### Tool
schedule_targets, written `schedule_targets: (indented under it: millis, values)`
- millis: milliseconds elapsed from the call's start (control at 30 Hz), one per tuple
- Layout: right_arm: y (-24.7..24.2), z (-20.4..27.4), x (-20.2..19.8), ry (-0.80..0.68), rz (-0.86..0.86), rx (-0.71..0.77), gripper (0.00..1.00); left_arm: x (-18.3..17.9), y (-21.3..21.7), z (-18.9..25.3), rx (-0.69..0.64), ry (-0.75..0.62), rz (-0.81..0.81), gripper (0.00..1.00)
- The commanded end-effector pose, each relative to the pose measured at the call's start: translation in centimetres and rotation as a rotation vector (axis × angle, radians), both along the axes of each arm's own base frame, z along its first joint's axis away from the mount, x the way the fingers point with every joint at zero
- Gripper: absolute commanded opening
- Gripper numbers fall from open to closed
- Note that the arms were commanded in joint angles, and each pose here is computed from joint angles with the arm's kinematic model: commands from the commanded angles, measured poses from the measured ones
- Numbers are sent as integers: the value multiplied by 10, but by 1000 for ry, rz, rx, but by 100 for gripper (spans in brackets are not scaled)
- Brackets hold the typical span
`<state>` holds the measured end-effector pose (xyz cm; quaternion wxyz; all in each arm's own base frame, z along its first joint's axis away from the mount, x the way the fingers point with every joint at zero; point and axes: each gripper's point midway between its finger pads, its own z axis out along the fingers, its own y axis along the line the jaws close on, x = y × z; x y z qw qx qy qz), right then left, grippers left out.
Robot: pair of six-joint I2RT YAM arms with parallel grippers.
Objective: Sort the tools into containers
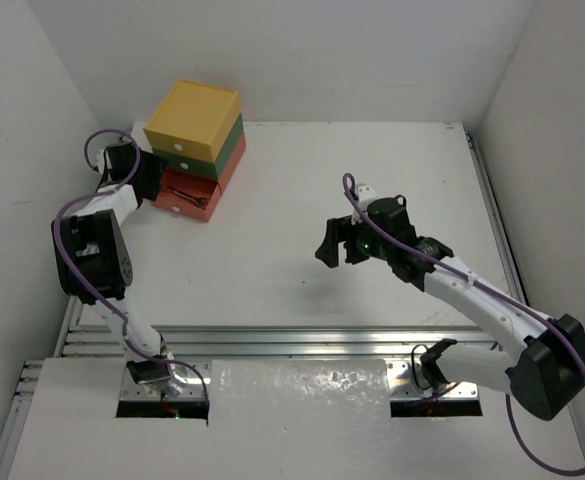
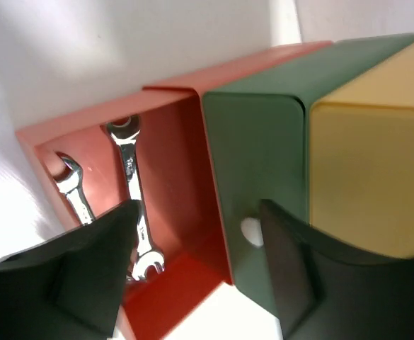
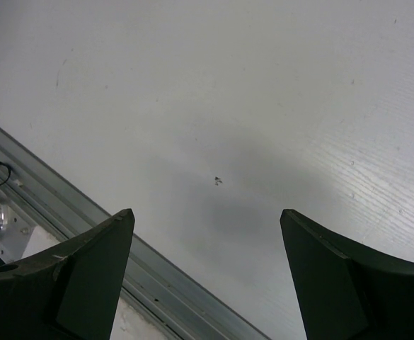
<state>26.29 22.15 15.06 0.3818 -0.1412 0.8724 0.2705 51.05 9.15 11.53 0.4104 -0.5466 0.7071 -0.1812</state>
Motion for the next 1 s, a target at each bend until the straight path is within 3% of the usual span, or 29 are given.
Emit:
schedule_targets:
  millis: [0,100,200,267,333,367,400,467,567,767,967]
  values:
    - [6,9,9,-32,22,12,84,4,-8,57,7,-169,-47,69]
    - [8,7,9,-23,28,16,84,-2,-10,79,35,-194,-62,77]
    - [8,4,8,-20,27,19,84,-33,-7,102,77,-201,-17,79]
    - [9,3,8,-18,25,24,84,-59,-14,74,67,-169,-13,78]
    - [10,1,8,-9,30,26,84,-76,-11,69,83,-177,32,71]
    - [11,1,7,-9,35,29,84,-90,-10,41,73,-120,55,69]
    - [12,2,6,-6,40,35,84,-102,-11,20,62,-72,67,62]
    - [12,2,5,-7,45,38,84,-112,-9,0,38,-41,94,37]
    - [10,1,4,-18,44,32,84,-113,-19,-26,-24,-47,66,22]
    - [10,-4,2,-26,65,24,84,-82,-35,-76,-147,-55,-14,6]
    - [9,-10,2,-20,75,4,84,-40,-43,-73,-167,-187,-131,0]
